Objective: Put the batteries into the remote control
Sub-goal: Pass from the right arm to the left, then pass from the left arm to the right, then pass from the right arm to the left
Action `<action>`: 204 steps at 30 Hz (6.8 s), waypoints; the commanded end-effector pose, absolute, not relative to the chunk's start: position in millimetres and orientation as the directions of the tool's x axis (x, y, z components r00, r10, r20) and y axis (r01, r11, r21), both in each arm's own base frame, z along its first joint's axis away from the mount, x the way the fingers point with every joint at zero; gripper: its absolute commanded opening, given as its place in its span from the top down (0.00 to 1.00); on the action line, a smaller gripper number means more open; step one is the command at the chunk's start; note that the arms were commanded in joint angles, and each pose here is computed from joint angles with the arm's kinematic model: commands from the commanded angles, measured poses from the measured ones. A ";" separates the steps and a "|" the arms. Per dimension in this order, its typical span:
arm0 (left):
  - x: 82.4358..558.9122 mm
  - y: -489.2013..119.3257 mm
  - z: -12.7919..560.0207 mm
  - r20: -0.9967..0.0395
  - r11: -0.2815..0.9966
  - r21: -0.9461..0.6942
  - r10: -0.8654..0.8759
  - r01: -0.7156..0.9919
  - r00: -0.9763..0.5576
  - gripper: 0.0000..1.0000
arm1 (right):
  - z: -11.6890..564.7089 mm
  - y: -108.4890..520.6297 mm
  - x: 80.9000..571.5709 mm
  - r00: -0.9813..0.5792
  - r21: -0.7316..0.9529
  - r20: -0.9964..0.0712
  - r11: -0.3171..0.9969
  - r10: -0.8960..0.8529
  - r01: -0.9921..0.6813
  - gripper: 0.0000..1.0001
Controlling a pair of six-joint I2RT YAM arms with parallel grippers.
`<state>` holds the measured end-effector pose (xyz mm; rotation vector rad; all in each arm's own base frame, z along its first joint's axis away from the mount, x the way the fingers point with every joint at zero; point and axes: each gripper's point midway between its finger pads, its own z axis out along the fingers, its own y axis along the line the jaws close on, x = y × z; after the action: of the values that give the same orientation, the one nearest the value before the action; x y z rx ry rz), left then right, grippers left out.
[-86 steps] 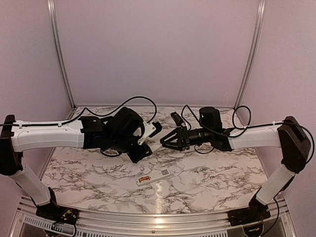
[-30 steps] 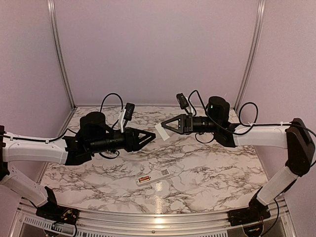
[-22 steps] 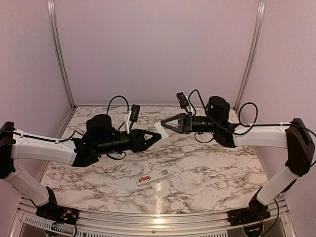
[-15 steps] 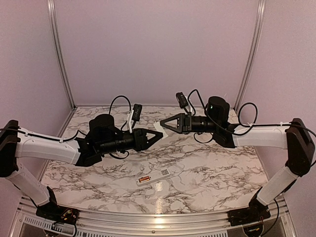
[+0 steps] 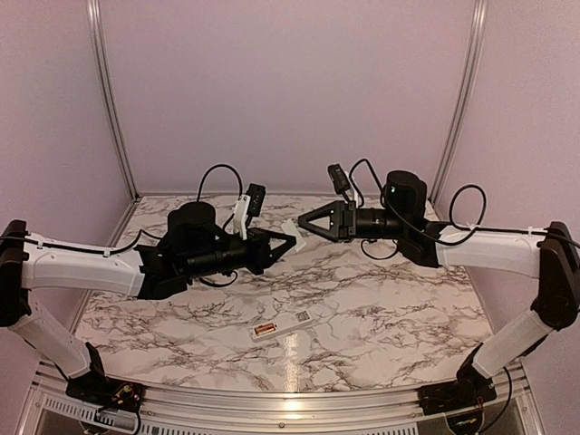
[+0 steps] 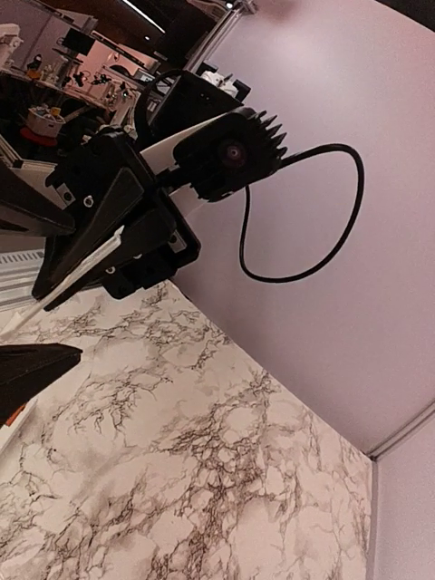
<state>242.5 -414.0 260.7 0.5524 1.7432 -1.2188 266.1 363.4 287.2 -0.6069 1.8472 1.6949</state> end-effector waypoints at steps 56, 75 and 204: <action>203.2 -352.8 258.2 -0.324 0.340 0.940 0.859 0.031 0.397 1.00 | 295.4 398.1 213.4 -0.823 0.849 -0.523 -0.049 -0.220 -0.527 0.50; 203.1 -354.5 251.5 -0.258 0.279 0.960 0.890 0.000 0.376 1.00 | 278.4 416.1 194.7 -0.821 0.863 -0.490 -0.035 -0.294 -0.503 0.78; 152.0 -355.1 164.8 -0.618 0.112 0.397 0.766 0.911 0.175 0.91 | 180.2 373.8 187.2 -0.775 0.854 -0.373 0.139 -0.510 -0.502 0.54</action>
<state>143.4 -362.8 163.0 1.8279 1.4206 -0.1827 143.8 385.0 169.2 -1.2103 2.4156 1.8698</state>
